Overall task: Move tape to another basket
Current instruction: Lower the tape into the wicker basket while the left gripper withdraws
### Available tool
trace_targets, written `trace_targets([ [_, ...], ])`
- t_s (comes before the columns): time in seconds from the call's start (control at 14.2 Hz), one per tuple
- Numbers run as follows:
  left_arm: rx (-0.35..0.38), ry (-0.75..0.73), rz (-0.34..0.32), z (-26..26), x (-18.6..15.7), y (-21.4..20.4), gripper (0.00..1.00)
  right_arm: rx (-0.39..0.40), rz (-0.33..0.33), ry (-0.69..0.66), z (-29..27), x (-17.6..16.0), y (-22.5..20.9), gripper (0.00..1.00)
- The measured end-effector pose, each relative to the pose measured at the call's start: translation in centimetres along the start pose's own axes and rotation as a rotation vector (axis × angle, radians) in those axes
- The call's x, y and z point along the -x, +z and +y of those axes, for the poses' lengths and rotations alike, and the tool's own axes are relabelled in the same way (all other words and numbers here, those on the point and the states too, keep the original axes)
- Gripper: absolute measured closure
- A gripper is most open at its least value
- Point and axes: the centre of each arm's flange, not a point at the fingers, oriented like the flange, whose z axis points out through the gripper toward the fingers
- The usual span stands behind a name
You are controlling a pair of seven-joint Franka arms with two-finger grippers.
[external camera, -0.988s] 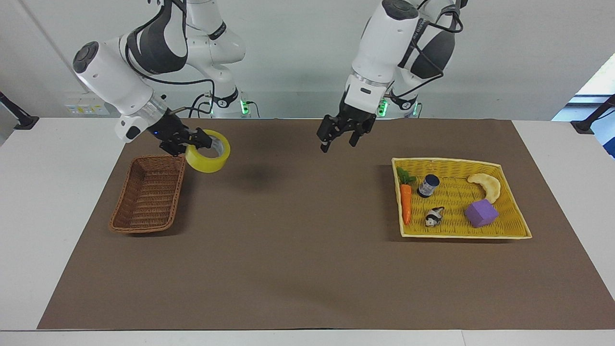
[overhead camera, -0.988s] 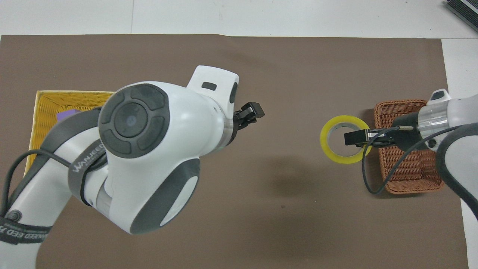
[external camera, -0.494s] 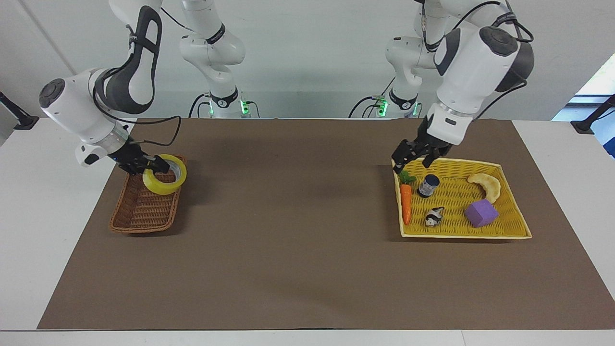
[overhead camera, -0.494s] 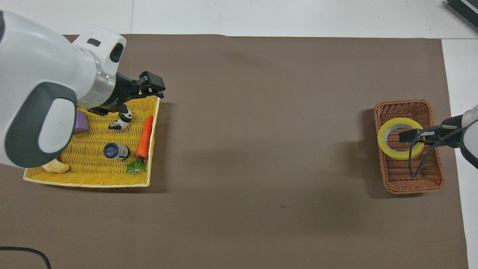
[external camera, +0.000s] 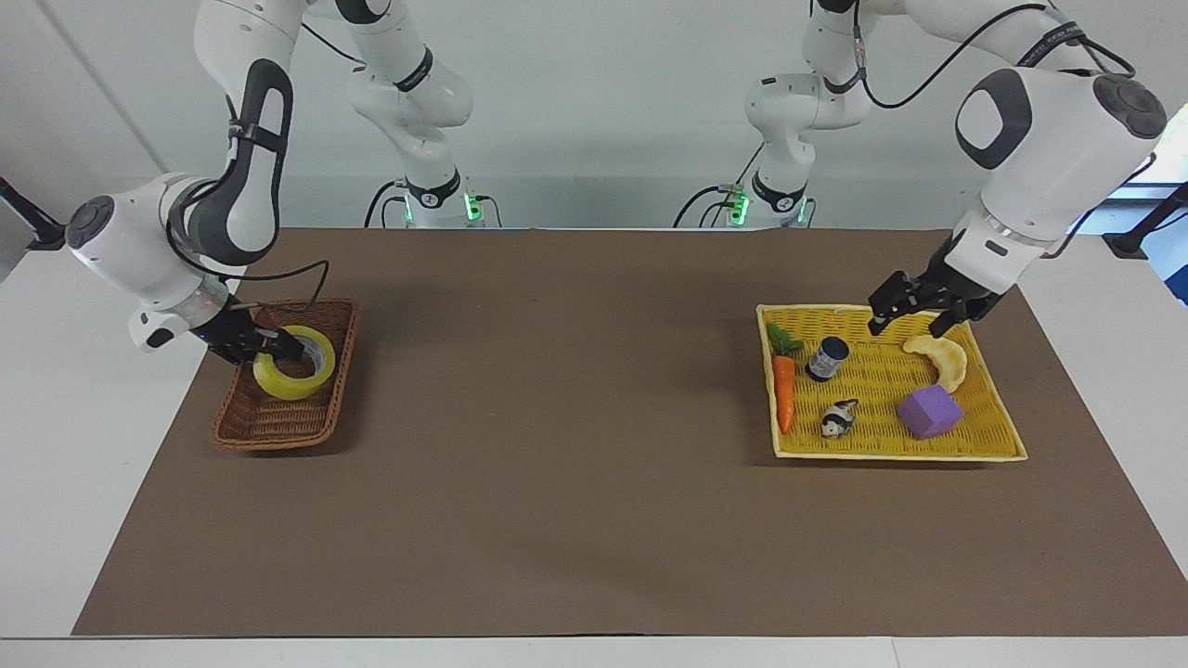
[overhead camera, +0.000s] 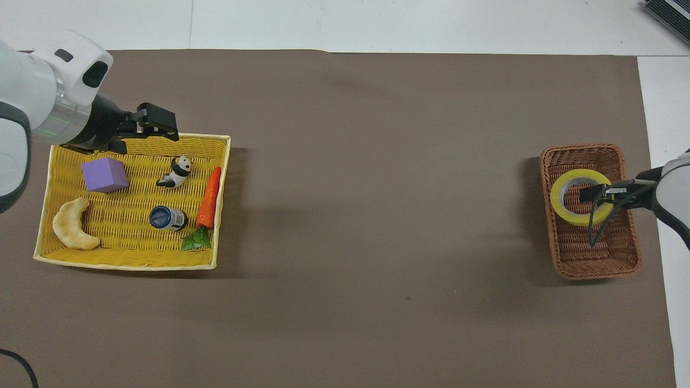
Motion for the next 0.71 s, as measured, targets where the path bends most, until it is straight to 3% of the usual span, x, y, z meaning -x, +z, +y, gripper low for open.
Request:
trace_targets([
  [0.28,-0.042,0.074,-0.008,0.1,1.4,-2.2,0.00,0.001,-0.008,-0.002,1.0,0.0,1.2,0.97],
  [0.49,-0.111,0.097,-0.016,0.5,3.4,-5.0,0.00,0.002,-0.003,-0.006,0.8,-0.2,1.0,0.97],
  [0.71,-0.123,0.100,-0.015,1.0,5.7,-8.0,0.00,0.002,-0.002,-0.006,0.8,-0.3,0.9,0.67],
])
